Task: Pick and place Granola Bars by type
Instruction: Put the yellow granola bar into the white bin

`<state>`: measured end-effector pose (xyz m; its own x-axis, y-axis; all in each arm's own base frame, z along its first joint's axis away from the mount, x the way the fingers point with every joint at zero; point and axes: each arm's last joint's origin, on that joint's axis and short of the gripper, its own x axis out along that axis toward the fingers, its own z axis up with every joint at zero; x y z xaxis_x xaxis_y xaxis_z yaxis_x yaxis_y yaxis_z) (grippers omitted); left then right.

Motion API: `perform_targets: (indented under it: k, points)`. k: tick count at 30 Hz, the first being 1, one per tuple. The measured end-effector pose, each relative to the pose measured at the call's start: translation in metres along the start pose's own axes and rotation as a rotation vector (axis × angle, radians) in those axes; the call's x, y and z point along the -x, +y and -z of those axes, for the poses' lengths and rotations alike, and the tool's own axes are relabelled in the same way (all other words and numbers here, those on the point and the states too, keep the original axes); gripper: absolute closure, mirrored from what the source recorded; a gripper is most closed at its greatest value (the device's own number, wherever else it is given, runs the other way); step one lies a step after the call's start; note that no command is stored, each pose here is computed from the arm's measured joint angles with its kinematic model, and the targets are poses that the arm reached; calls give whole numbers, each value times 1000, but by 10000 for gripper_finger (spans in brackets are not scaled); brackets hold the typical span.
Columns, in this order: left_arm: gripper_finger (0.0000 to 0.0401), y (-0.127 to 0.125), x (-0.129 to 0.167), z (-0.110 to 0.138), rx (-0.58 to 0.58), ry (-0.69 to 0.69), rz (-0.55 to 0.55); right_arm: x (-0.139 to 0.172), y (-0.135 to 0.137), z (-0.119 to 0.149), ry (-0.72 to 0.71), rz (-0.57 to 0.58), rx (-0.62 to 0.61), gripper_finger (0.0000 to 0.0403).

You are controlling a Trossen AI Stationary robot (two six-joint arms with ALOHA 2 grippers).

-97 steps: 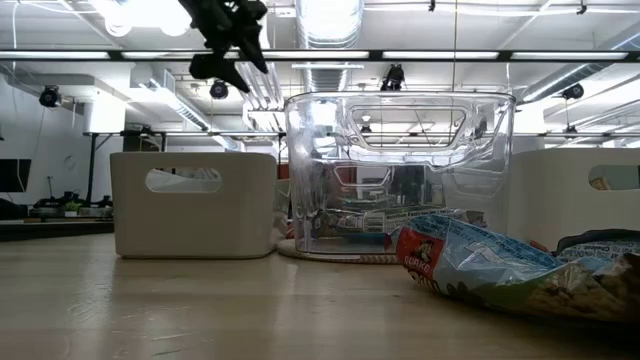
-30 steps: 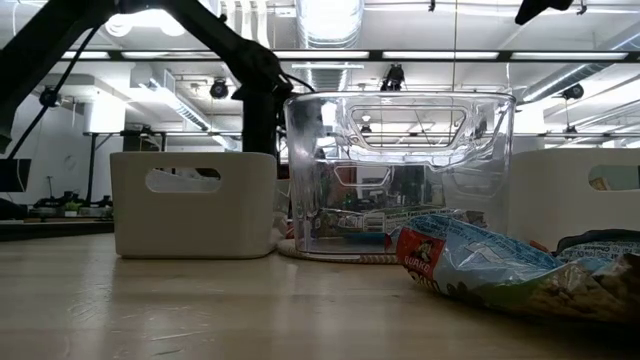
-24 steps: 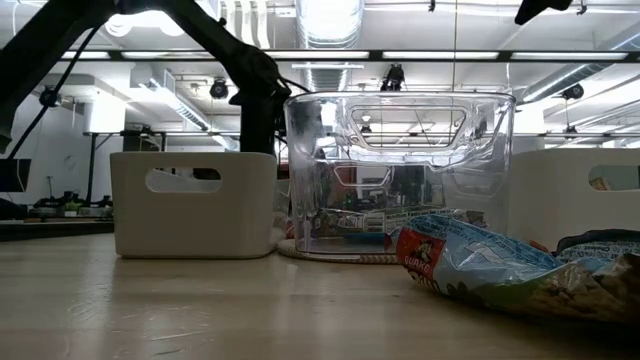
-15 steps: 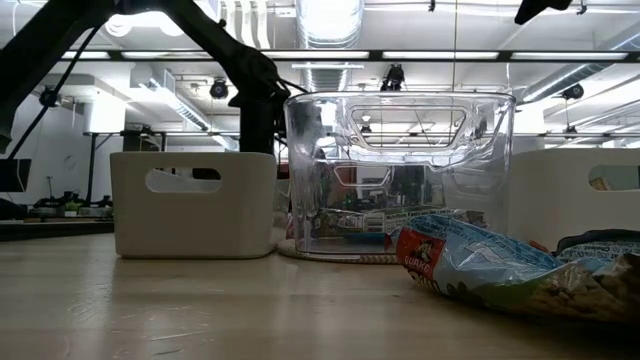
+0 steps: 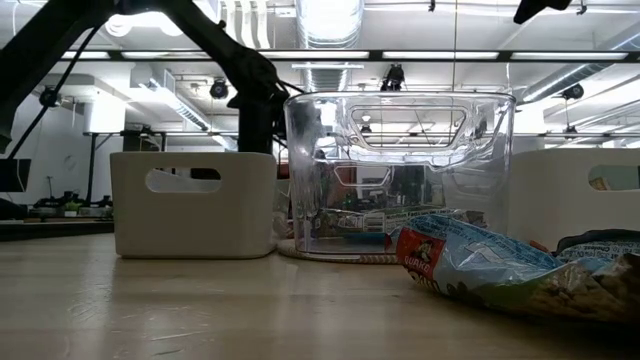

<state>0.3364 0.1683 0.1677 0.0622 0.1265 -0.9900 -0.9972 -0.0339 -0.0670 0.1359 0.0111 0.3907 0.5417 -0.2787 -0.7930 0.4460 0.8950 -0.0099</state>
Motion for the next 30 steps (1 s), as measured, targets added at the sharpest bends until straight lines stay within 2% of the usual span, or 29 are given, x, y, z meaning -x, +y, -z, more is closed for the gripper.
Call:
perform_targets:
  k: [7, 19, 30]
  points:
    - [178, 3, -5, 5, 0, 31, -10, 0, 1, -1, -11, -6, 10, 394]
    - [272, 2, -5, 4, 3, 27, 4, 0, 1, -1, -15, -2, 12, 394]
    - [326, 1, -3, 5, -27, 24, 12, 0, 1, -3, -32, -8, 4, 394]
